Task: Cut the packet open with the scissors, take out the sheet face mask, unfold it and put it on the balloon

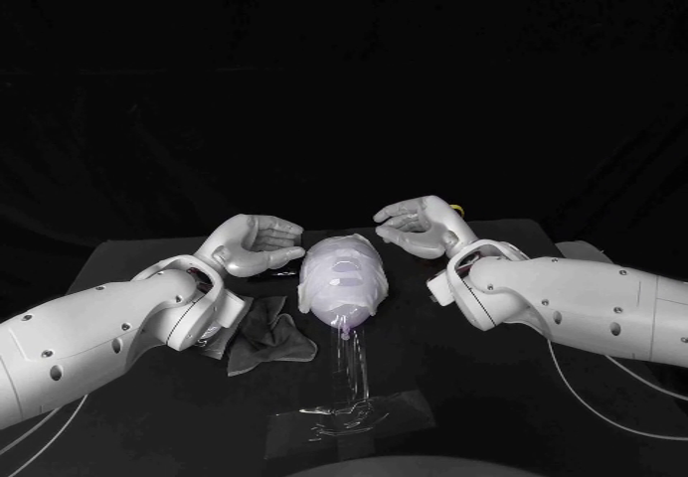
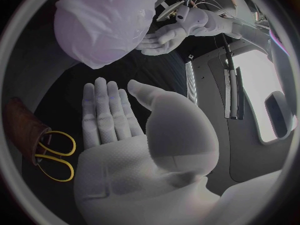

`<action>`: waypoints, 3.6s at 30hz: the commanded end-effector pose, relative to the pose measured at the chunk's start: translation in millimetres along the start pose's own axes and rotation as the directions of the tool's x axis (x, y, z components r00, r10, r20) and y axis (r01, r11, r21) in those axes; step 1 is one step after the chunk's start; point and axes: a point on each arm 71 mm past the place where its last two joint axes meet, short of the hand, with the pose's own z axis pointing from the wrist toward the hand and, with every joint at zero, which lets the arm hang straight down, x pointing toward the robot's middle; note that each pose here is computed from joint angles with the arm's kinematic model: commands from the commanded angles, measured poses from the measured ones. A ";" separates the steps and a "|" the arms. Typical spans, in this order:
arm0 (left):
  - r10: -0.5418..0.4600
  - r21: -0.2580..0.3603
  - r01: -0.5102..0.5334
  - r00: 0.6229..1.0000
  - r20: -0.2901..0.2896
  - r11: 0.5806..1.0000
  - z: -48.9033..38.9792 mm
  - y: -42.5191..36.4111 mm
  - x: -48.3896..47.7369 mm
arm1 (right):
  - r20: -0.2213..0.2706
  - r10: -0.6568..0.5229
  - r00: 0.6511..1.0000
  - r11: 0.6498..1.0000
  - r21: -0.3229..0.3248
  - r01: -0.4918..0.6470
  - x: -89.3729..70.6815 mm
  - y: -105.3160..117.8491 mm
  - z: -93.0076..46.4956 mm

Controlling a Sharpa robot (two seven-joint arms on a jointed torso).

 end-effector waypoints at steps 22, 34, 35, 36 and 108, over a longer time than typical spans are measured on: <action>-0.110 -0.160 0.100 0.992 -0.054 0.982 -31.4 27.4 0.8 | 0.009 0.060 0.998 0.983 0.174 -0.061 3.6 -40.1 -69.4; -0.106 -0.237 0.087 0.992 -0.072 0.968 -49.0 38.6 8.6 | -0.015 0.152 0.988 0.937 0.321 -0.140 22.3 -47.5 -99.3; -0.106 -0.247 0.086 0.992 -0.071 0.965 -50.6 39.6 9.9 | -0.017 0.165 0.986 0.930 0.337 -0.150 25.2 -47.9 -102.1; -0.107 -0.257 0.085 0.992 -0.071 0.963 -52.1 40.6 11.1 | -0.018 0.174 0.984 0.923 0.350 -0.157 27.6 -48.2 -104.6; 0.512 0.339 -0.491 0.859 0.034 0.802 -45.4 11.6 76.7 | 0.021 0.360 0.933 0.800 0.507 -0.320 86.9 -37.2 -108.9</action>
